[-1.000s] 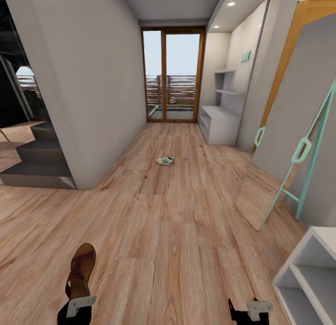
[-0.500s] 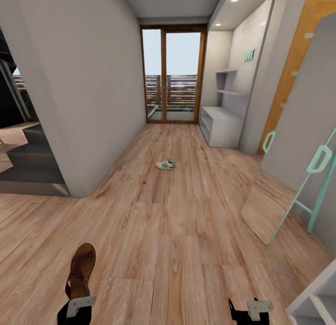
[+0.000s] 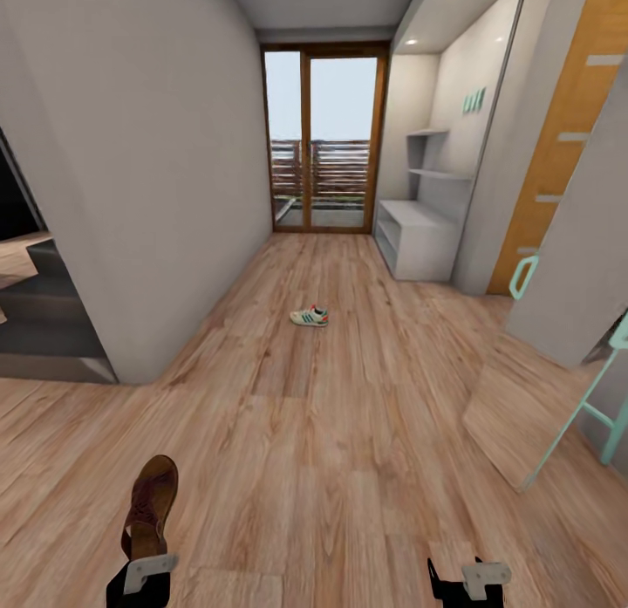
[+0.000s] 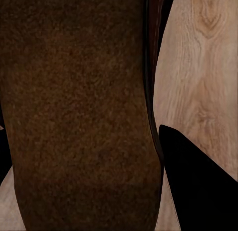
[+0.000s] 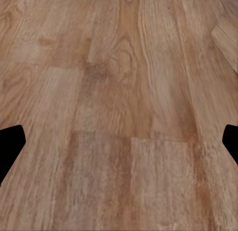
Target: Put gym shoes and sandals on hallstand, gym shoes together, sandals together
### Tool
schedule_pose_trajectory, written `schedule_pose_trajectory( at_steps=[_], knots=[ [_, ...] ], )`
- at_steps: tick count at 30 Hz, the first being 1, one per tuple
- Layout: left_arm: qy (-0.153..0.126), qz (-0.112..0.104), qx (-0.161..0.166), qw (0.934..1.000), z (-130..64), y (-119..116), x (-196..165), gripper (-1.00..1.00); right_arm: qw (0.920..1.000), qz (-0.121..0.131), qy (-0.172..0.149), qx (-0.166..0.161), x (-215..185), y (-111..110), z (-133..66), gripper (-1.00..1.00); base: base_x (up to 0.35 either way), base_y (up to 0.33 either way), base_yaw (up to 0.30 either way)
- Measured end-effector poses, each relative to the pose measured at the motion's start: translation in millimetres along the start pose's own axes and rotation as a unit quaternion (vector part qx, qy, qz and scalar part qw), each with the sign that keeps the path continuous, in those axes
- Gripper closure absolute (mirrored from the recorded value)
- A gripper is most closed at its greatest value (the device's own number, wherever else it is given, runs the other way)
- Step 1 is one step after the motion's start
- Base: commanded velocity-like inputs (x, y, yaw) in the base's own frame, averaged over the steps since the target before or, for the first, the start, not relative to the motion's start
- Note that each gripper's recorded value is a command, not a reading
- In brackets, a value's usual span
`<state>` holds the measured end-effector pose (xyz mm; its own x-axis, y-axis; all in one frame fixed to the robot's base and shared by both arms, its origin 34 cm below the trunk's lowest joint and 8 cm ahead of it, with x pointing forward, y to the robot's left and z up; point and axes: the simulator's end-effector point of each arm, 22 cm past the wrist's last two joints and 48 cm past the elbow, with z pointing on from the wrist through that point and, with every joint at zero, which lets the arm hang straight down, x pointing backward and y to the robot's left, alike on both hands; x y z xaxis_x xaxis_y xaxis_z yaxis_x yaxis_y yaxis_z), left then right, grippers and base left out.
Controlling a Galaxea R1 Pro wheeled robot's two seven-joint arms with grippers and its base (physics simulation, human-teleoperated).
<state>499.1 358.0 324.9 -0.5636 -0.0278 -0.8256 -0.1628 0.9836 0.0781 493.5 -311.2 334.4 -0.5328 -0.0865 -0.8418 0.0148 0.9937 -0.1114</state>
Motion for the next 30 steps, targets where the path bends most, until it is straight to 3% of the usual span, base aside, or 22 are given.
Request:
schedule_pose_trajectory(
  at_steps=[30],
  knots=[
    [0.0,0.001,-0.001,1.0,0.0,1.1,0.4,1.0,1.0,0.0,0.0,-0.002,0.1,1.0,0.0,-1.0,0.338,0.0,0.0]
  ],
)
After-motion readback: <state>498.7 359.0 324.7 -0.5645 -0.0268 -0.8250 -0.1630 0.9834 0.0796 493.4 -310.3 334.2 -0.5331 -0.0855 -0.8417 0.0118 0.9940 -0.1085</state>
